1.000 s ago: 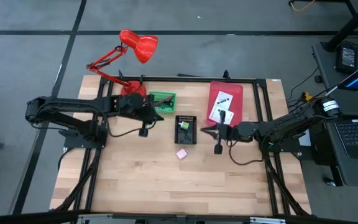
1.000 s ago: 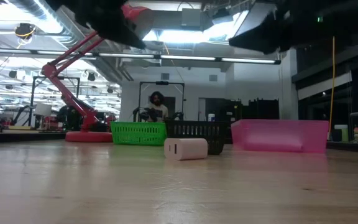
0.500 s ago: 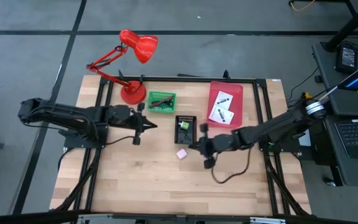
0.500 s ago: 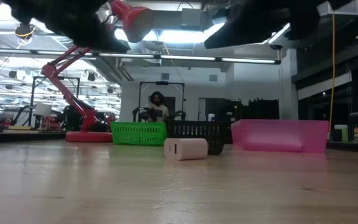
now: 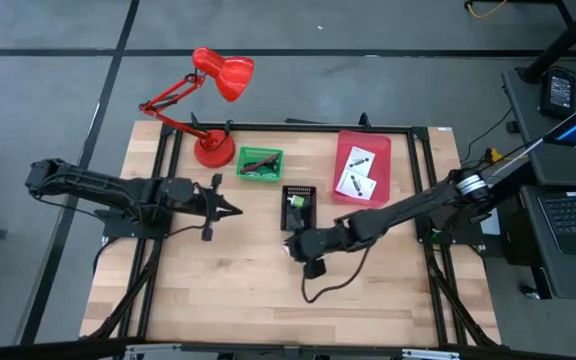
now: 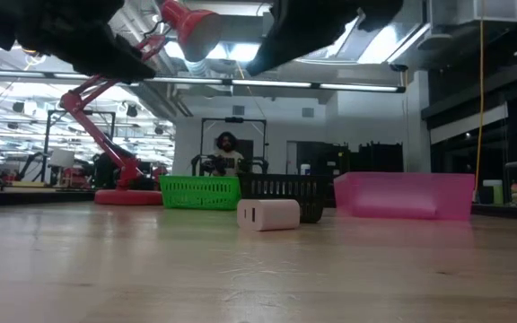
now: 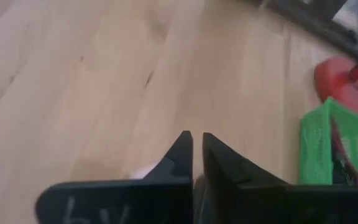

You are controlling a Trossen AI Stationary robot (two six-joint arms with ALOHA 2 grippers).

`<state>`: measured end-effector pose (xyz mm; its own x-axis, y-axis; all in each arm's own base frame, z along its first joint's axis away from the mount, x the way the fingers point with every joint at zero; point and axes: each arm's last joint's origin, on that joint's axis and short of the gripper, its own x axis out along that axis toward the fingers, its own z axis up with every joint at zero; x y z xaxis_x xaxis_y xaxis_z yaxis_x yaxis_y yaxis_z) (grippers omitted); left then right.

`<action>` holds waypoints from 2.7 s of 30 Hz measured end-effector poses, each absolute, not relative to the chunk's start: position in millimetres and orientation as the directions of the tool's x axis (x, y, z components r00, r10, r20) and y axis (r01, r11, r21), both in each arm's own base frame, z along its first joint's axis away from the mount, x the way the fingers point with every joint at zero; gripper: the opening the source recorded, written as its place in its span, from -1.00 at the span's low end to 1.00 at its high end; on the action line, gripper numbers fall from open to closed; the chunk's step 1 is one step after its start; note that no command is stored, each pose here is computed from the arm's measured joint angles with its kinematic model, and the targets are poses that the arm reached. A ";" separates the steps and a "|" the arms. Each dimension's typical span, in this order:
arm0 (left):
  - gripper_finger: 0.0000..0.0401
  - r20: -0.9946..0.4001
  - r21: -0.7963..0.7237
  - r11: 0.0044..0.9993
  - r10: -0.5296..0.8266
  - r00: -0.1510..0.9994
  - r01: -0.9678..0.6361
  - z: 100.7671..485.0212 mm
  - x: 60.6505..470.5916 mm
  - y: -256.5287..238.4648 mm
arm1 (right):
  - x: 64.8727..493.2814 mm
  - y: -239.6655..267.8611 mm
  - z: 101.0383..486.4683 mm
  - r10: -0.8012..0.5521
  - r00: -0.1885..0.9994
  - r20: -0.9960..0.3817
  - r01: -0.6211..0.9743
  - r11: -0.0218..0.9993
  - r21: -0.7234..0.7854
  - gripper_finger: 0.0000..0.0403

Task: Pick and place items into bin
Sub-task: Put the pink charger adapter into the black bin

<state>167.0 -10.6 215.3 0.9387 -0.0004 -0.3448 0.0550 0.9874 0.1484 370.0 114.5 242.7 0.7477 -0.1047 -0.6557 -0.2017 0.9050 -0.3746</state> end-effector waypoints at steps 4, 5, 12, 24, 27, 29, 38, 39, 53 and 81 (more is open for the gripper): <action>-0.98 -0.347 0.146 0.988 -0.003 0.938 0.057 214.4 164.5 -13.1 | 378.8 118.8 241.3 -0.084 0.711 -0.699 -0.227 0.912 -0.341 -0.74; -0.98 -0.341 0.143 0.988 -0.005 0.940 0.058 214.9 164.6 -13.9 | 379.8 119.6 240.0 -0.073 0.699 -0.711 -0.234 0.916 -0.325 -0.68; -0.98 -0.335 0.139 0.986 -0.035 0.942 0.086 216.3 162.9 -18.9 | 394.7 125.4 223.8 -0.076 0.624 -0.778 -0.259 0.919 -0.297 -0.26; -0.98 -0.340 0.139 0.985 -0.052 0.939 0.105 215.4 163.1 -22.2 | 419.2 133.4 201.7 -0.149 0.410 -0.900 -0.312 0.904 -0.292 0.05; -0.98 -0.340 0.139 0.985 -0.053 0.939 0.106 215.4 163.1 -22.2 | 421.9 134.3 190.2 -0.164 0.366 -0.916 -0.330 0.898 -0.292 0.06; -0.98 -0.341 0.139 0.985 -0.052 0.938 0.106 215.3 163.1 -22.2 | 422.8 134.0 182.8 -0.171 0.343 -0.924 -0.336 0.896 -0.291 0.06; -0.98 -0.352 0.139 0.984 -0.052 0.935 0.107 214.3 162.8 -22.1 | 424.6 130.1 173.0 -0.178 0.309 -0.934 -0.383 0.876 -0.293 0.05; -0.98 -0.353 0.139 0.984 -0.052 0.934 0.107 214.2 162.7 -22.1 | 425.0 128.9 173.0 -0.178 0.309 -0.934 -0.380 0.878 -0.293 0.05; -0.98 -0.360 0.140 0.984 -0.052 0.932 0.109 213.5 162.5 -22.1 | 430.9 113.6 172.8 -0.098 0.295 -0.950 -0.365 0.908 -0.207 0.05; -0.98 -0.362 0.141 0.984 -0.052 0.931 0.110 213.4 162.4 -22.1 | 432.7 110.6 144.5 -0.131 0.211 -0.969 -0.373 0.905 -0.203 0.05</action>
<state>162.4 -22.1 213.4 0.9307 -0.0519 -0.3622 0.1096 0.9840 0.1407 432.7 110.6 144.5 0.2106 -0.1307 -0.9688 -0.3733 0.9052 -0.2033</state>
